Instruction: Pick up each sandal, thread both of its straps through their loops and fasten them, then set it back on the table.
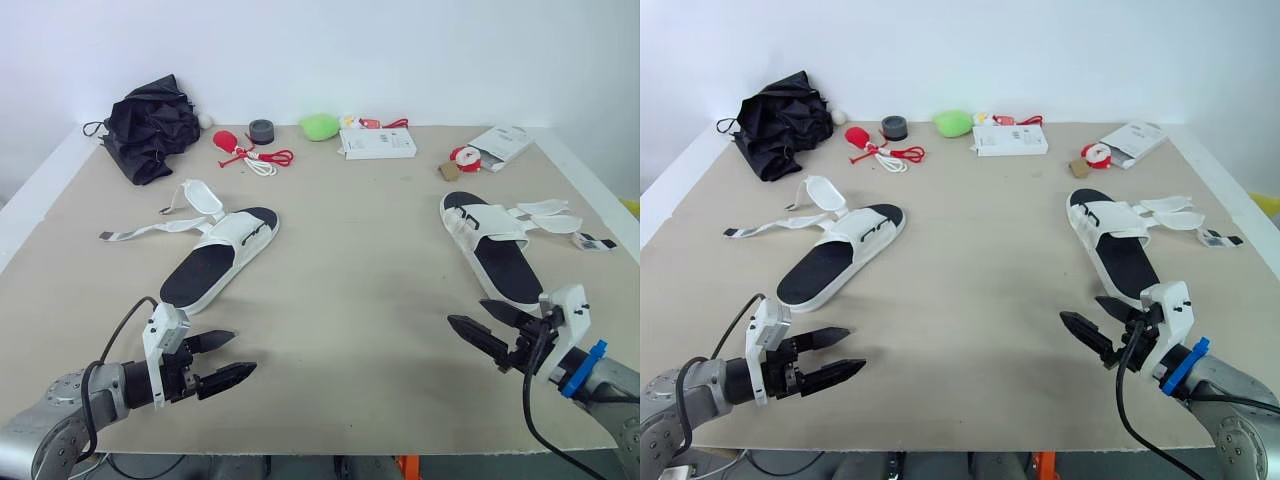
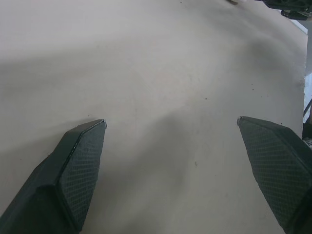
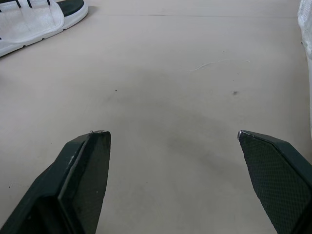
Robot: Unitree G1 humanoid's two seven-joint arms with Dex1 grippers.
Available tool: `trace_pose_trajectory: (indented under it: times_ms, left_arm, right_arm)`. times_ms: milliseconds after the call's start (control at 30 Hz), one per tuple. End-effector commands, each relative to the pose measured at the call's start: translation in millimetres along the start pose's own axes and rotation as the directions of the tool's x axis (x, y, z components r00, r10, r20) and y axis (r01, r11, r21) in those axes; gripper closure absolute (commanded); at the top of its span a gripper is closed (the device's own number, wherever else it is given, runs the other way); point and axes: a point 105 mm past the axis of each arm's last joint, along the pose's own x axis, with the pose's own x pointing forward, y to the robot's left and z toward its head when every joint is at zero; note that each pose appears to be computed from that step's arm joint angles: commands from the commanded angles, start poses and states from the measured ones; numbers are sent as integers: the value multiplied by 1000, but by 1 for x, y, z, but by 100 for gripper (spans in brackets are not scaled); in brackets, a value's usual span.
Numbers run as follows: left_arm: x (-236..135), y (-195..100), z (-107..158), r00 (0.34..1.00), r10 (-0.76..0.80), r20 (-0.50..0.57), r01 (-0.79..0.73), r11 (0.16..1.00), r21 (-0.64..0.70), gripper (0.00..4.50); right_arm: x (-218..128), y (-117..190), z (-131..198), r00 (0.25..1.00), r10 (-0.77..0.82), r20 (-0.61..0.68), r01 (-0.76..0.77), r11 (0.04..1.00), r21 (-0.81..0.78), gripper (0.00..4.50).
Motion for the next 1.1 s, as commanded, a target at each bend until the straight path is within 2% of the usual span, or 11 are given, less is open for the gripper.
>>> trace_pose_trajectory:
  times_ms: [33,400,567,733,933,1100]
  left_arm:
    - [0,-5,0,999,-34,-4,34,999,-11,6]
    - [8,-15,8,988,-153,-3,153,988,-24,6]
    - [12,-25,19,963,-269,12,269,962,-42,6]
    - [17,-30,29,948,-317,16,318,948,-18,6]
    - [35,-35,72,915,-382,130,377,924,66,6]
    - [62,-44,89,894,-433,116,391,880,268,6]
  right_arm:
    - [0,7,9,999,25,23,-24,999,-40,0]
    - [0,10,11,999,38,20,-37,998,-42,0]
    - [-4,14,13,999,44,22,-43,998,-35,0]
    - [-6,16,13,999,46,19,-46,998,-38,0]
    - [-1,3,29,998,-44,55,49,994,-95,0]
    - [17,-16,41,988,-134,77,146,975,-168,0]
